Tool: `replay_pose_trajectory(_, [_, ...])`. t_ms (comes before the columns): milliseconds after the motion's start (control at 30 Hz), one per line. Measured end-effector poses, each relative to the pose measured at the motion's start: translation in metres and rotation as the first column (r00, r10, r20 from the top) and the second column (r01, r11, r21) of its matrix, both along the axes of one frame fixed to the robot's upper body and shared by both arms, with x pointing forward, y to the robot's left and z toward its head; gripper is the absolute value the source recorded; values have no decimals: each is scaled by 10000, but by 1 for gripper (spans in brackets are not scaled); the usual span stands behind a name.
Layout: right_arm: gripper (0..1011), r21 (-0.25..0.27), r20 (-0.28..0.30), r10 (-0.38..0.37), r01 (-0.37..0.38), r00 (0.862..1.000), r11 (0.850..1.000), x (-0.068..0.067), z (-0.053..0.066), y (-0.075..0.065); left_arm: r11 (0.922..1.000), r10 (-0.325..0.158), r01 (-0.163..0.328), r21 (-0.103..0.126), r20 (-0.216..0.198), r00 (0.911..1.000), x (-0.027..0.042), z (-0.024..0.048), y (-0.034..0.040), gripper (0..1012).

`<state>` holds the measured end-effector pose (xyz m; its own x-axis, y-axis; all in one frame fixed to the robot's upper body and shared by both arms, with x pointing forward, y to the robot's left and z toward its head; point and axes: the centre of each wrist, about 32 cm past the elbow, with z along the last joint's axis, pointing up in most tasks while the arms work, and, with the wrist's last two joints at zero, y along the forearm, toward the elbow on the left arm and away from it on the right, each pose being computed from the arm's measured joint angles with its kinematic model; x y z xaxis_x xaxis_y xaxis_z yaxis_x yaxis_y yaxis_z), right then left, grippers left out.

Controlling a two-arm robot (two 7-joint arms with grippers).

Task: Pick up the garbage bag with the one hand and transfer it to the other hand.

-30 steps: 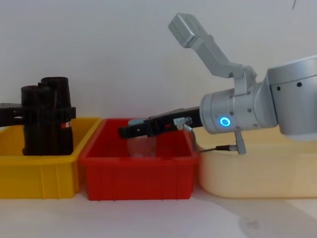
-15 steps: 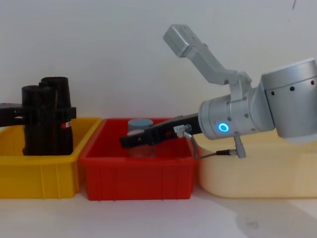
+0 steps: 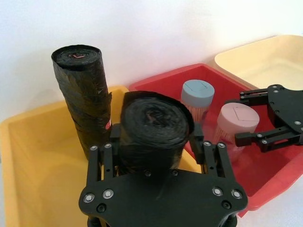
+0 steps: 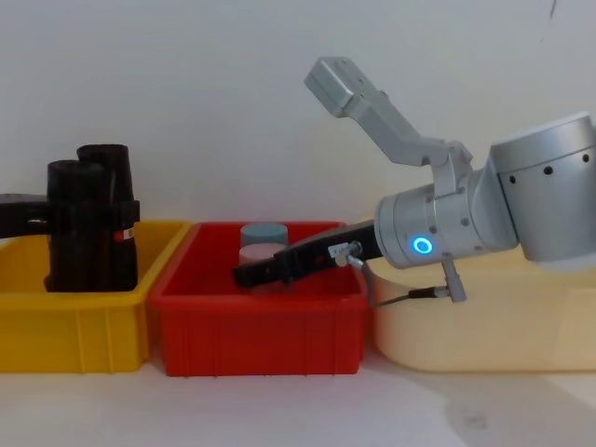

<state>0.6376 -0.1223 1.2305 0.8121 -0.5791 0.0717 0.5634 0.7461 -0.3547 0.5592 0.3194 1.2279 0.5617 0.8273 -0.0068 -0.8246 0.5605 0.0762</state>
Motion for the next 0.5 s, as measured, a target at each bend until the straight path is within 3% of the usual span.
replay_pose_trajectory(200, [664, -28, -18, 11, -11, 10000, 10000, 4, -1, -2, 10000, 0, 0, 0, 0, 10000, 0, 0, 0, 684])
replay_pose_trajectory(300, [664, -38, -25, 18, -18, 10000, 10000, 5, -2, -2, 10000, 0, 0, 0, 0, 10000, 0, 0, 0, 557])
replay_pose_trajectory(500, [664, -52, -35, 29, -29, 10000, 10000, 7, -5, -4, 10000, 0, 0, 0, -2, 10000, 0, 0, 0, 488])
